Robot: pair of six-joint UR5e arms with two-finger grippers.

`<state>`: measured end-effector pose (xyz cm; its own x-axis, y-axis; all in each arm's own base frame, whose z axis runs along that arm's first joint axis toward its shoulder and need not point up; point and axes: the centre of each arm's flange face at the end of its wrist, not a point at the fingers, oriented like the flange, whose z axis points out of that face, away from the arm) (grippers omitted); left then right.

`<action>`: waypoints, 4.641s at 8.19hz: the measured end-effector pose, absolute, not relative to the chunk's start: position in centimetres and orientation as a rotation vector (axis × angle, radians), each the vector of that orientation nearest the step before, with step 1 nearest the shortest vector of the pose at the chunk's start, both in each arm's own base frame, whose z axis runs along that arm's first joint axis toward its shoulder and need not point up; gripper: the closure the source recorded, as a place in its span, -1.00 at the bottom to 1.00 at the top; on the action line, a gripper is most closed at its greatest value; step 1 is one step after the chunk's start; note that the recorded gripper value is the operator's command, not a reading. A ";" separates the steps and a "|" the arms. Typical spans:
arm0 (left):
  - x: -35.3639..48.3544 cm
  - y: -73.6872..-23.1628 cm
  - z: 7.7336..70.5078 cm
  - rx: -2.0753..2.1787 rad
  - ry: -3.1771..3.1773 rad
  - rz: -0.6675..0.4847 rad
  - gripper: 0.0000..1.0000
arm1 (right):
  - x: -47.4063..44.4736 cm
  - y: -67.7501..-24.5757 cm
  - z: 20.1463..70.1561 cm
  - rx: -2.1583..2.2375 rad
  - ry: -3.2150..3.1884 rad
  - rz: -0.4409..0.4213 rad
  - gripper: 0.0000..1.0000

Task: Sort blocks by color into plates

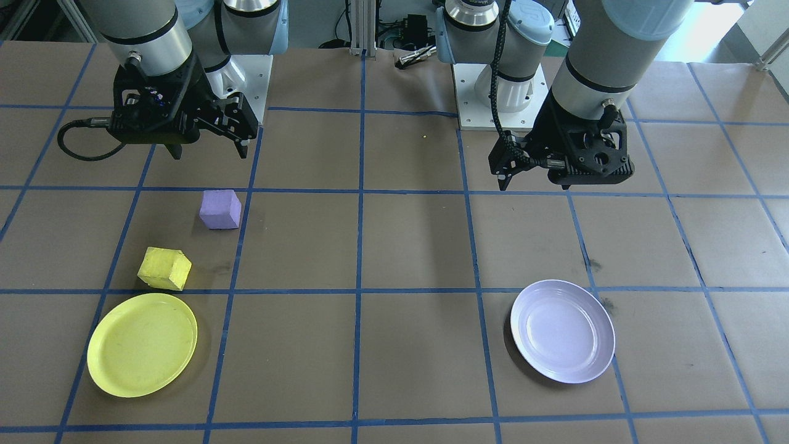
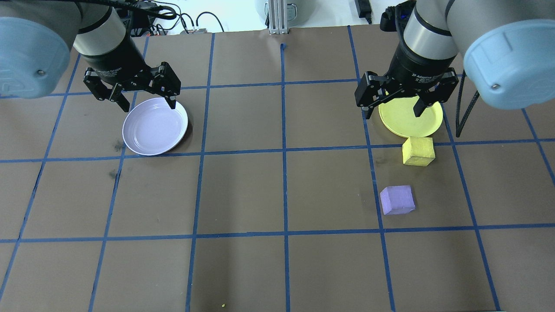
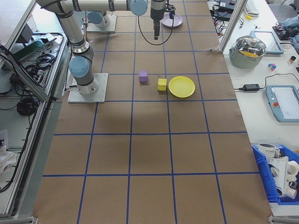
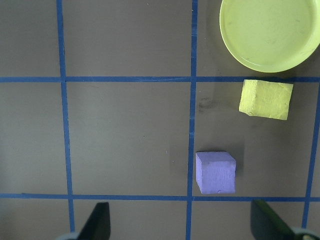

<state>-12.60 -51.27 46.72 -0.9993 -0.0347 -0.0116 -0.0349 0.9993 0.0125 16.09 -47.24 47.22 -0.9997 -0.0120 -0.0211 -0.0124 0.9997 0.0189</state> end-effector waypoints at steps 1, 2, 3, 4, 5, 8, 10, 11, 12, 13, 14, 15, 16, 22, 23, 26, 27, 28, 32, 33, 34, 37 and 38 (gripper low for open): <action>-12.6 -51.3 46.7 -0.055 3.130 0.020 -1.00 | 16.0 -47.5 47.0 -0.016 3.121 0.037 -1.00; -12.6 -51.3 46.7 -0.056 3.130 0.019 -1.00 | 15.9 -47.6 46.9 -0.013 3.121 0.039 -1.00; -12.6 -51.3 46.7 -0.056 3.130 0.018 -1.00 | 15.9 -47.7 46.8 -0.013 3.121 0.043 -1.00; -12.6 -51.3 46.8 -0.056 3.130 0.015 -1.00 | 15.9 -47.7 46.7 -0.012 3.121 0.045 -1.00; -12.6 -51.3 47.1 -0.056 3.130 0.009 -1.00 | 15.8 -47.8 46.7 -0.011 3.121 0.045 -1.00; -12.6 -51.2 47.2 -0.057 3.128 0.004 -1.00 | 15.7 -48.0 46.6 -0.005 3.121 0.043 -1.00; -12.6 -51.2 47.5 -0.057 3.129 -0.004 -1.00 | 13.7 -49.1 46.0 0.055 3.117 0.057 -1.00; -12.6 -51.2 47.5 -0.056 3.130 -0.005 -1.00 | 11.4 -50.6 44.9 0.122 3.112 0.067 -1.00; -12.6 -51.2 47.4 -0.056 3.131 -0.001 -1.00 | 9.0 -52.7 43.3 0.179 3.109 0.053 -1.00; -12.6 -51.2 47.3 -0.056 3.130 0.001 -1.00 | 6.9 -55.1 40.7 0.209 3.109 0.048 -1.00; -12.6 -51.1 47.4 -0.056 3.129 0.000 -1.00 | 4.9 -57.1 37.9 0.219 3.133 0.062 -1.00; -12.6 -50.9 47.5 -0.056 3.129 -0.004 -1.00 | 2.6 -58.3 35.2 0.225 3.167 0.109 -1.00; -12.6 -50.8 47.6 -0.056 3.128 -0.006 -1.00 | 0.8 -58.4 32.5 0.244 3.182 0.180 -1.00; -12.6 -51.1 47.2 -0.056 3.129 0.005 -1.00 | -0.9 -55.9 21.7 0.307 3.150 0.338 -0.98; -12.6 -51.1 47.1 -0.056 3.129 0.007 -1.00 | -0.9 -55.9 21.4 0.309 3.148 0.342 -0.78; -12.6 -51.2 46.9 -0.056 3.129 0.014 -1.00 | -0.9 -55.8 20.8 0.309 3.139 0.357 0.32; -12.6 -51.2 46.9 -0.056 3.129 0.015 -1.00 | -0.7 -55.8 20.5 0.309 3.118 0.364 0.58; -12.6 -51.2 46.8 -0.056 3.129 0.015 -1.00 | -0.5 -55.8 20.4 0.308 3.099 0.361 0.56; -12.6 -51.1 46.9 -0.056 3.130 0.011 -1.00 | -0.5 -56.3 23.8 0.307 3.107 0.267 0.53; -12.6 -51.1 47.0 -0.056 3.129 0.009 -1.00 | -0.7 -57.2 25.1 0.300 3.111 0.223 0.53; -12.6 -51.2 46.9 -0.056 3.129 0.012 -1.00 | -1.0 -58.8 26.2 0.289 3.116 0.184 0.36; -12.6 -51.4 46.8 -0.056 3.129 0.001 -1.00 | -1.8 -64.3 25.6 0.262 3.118 0.153 0.06; -12.6 -51.3 46.9 -0.056 3.128 -0.003 -1.00 | -1.8 -65.6 24.2 0.255 3.119 0.152 -0.73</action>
<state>-12.58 -51.31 46.94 -0.9993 -0.0361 -0.0127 -0.0361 0.9993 -0.0024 -1.78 -65.64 24.24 -0.9867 0.1625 -0.0005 0.1617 0.9820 0.0971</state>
